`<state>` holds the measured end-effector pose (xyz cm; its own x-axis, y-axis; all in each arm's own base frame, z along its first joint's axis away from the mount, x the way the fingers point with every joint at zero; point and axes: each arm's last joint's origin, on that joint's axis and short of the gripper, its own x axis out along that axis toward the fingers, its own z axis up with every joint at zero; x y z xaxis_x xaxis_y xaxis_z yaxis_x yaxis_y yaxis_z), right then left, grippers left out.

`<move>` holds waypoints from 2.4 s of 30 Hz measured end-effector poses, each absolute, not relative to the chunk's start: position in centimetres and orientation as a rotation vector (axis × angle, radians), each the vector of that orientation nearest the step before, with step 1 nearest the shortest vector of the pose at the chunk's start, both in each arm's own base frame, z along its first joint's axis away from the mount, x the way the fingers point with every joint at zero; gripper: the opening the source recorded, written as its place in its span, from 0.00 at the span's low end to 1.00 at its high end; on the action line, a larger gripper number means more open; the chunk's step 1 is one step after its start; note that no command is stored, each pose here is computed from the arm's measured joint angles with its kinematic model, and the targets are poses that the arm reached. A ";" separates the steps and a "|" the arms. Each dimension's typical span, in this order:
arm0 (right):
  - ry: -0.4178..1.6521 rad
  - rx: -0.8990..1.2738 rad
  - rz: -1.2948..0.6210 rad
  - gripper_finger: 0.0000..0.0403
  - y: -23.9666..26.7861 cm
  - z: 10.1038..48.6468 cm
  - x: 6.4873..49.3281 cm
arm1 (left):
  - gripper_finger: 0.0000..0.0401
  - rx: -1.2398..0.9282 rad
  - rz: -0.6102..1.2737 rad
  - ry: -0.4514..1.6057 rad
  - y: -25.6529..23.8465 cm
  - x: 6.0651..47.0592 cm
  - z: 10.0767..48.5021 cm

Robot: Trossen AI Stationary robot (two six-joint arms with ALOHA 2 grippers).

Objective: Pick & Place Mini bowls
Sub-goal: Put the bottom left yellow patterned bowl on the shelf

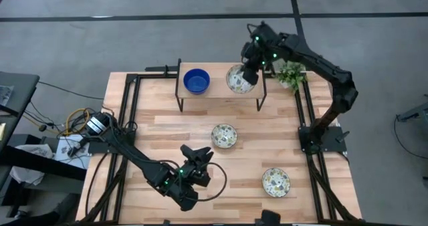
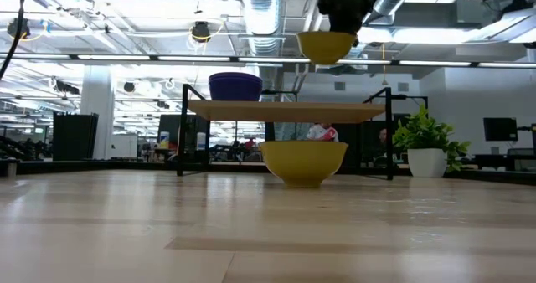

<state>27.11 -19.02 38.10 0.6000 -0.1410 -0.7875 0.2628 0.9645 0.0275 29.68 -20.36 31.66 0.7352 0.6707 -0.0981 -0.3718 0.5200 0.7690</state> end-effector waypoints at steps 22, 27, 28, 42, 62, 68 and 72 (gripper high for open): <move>0.931 0.330 -0.142 0.00 -25.8 31.9 28.0 | 0.33 0.851 0.647 0.446 -19.9 29.6 30.1; 0.927 0.328 -0.148 0.00 -26.1 31.7 27.9 | 0.33 0.851 0.647 0.446 -19.9 29.6 30.1; 0.923 0.325 -0.149 0.00 -26.1 31.4 28.0 | 0.34 0.850 0.647 0.446 -19.9 29.6 30.1; 0.928 0.331 -0.165 0.02 -26.9 30.6 27.7 | 0.34 0.836 0.649 0.439 -19.9 29.7 30.1; 0.931 0.328 -0.155 0.05 -27.2 29.9 28.1 | 0.34 0.835 0.649 0.438 -19.9 29.7 30.2; 0.930 0.328 -0.155 0.11 -27.2 29.9 28.1 | 0.34 0.831 0.650 0.436 -19.9 29.7 30.2; 0.930 0.328 -0.155 0.15 -27.2 29.9 28.1 | 0.34 0.828 0.650 0.434 -20.0 29.7 30.2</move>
